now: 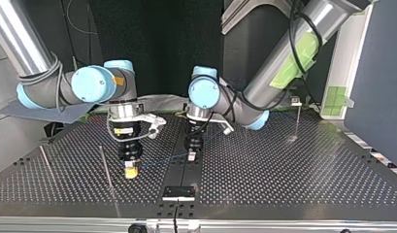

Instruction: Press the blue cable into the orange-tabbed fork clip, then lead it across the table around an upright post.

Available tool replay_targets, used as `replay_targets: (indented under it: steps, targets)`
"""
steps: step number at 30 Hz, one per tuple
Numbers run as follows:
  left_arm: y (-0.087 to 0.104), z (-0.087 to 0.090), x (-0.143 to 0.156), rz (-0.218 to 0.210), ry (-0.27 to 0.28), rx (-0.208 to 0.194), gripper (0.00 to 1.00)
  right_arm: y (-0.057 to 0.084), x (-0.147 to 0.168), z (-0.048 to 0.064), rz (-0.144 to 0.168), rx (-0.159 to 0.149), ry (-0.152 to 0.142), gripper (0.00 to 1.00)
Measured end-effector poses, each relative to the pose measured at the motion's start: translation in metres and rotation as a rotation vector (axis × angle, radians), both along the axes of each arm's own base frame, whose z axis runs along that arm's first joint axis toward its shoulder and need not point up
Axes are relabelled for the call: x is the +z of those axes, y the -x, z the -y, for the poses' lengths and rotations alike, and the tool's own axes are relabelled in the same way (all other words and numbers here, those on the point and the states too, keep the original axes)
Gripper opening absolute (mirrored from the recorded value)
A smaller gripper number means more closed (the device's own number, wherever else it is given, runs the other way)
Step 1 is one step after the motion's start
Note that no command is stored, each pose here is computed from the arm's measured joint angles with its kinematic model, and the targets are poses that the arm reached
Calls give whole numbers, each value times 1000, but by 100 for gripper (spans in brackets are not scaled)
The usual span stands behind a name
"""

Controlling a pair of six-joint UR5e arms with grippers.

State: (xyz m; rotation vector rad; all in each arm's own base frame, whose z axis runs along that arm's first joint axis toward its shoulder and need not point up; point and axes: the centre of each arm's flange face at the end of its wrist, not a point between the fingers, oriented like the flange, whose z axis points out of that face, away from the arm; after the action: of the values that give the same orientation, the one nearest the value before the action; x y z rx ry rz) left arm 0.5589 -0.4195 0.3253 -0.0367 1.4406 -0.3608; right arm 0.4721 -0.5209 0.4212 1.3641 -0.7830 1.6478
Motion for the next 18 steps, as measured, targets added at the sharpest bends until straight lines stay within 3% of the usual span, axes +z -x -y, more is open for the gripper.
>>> replay_targets:
  steps: [11, 18]
  targets:
    - [-8, 2, 12, 6, 75, -64, 0, 16, 21, 5, 26, -20, 16, 0]
    - [-12, 1, 13, -4, 124, -117, 0, 25, 25, 10, 27, -35, 16, 0]
